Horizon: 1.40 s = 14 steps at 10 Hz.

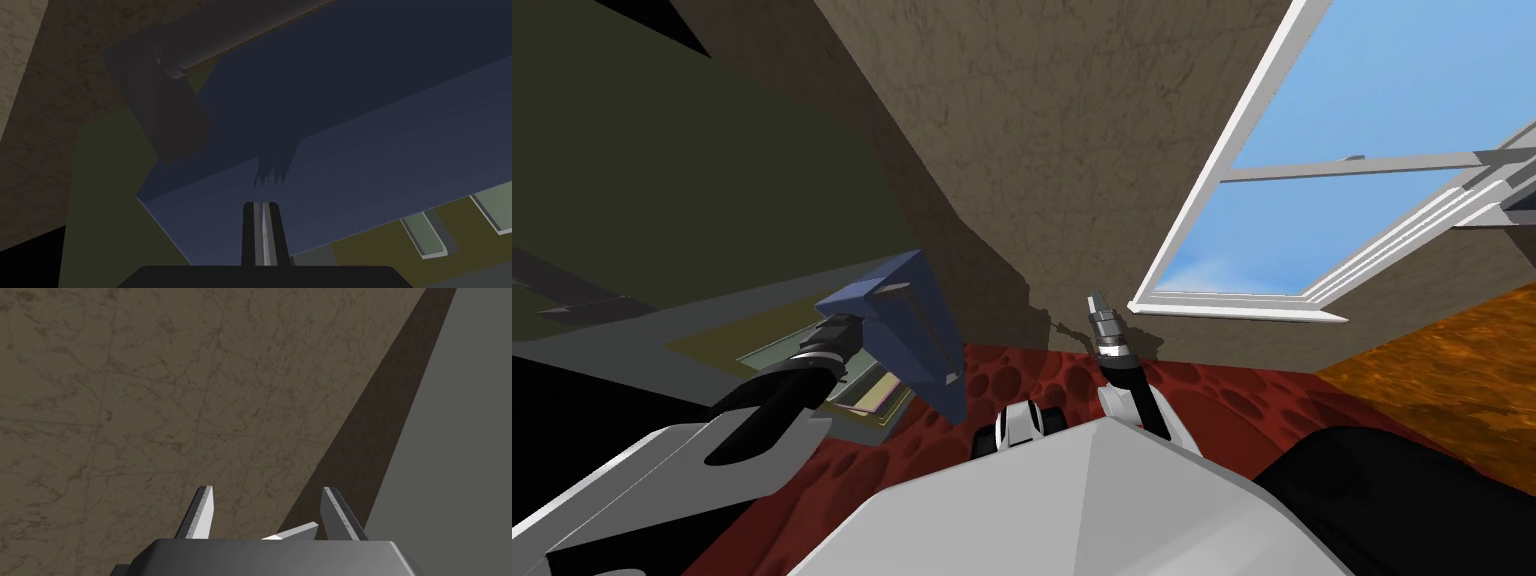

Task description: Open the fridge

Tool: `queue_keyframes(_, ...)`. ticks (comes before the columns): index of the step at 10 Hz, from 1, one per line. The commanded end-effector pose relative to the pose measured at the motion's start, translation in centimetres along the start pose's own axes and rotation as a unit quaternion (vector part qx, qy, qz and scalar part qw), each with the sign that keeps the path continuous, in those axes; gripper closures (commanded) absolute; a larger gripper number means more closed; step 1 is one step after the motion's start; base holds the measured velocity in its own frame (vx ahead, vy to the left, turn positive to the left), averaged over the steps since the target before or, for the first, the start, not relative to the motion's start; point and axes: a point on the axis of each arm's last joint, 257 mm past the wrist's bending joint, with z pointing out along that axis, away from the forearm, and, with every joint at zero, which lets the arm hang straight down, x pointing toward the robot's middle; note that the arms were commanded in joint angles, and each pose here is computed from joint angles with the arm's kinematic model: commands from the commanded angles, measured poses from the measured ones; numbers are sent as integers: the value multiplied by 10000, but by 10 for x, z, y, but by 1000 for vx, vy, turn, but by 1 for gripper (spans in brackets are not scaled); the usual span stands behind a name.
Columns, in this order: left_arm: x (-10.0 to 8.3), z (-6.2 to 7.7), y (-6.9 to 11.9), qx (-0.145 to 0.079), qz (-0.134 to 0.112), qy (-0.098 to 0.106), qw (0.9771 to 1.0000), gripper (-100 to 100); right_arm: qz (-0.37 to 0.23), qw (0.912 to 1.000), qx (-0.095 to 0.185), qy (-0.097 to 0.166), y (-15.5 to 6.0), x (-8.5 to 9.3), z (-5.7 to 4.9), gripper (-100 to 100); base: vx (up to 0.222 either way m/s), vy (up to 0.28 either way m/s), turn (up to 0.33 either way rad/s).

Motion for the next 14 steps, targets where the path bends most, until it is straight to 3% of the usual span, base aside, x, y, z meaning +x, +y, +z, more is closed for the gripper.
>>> queue_keyframes(1,-17,3,-14,169,63,-217,9996,-100,0,10000,0,0,0,0,0,0,109,-165,23)
queue_keyframes(5,-28,3,-23,271,107,-367,9989,-100,0,10000,-1,0,0,0,0,0,53,-102,-2)
queue_keyframes(9,-29,3,-23,282,111,-383,9988,-100,-1,10000,-1,1,0,0,0,0,7,-13,5)
queue_keyframes(10,-19,2,-5,40,83,-279,9996,-100,-1,10000,-1,1,0,0,0,0,-26,-5,40)
queue_keyframes(11,-24,10,3,-62,57,-337,9994,-100,-1,10000,-1,1,0,0,0,0,-50,-7,-33)
queue_keyframes(14,-35,21,7,-125,18,-443,9989,-100,-1,10000,-1,1,0,0,0,0,-29,12,-77)
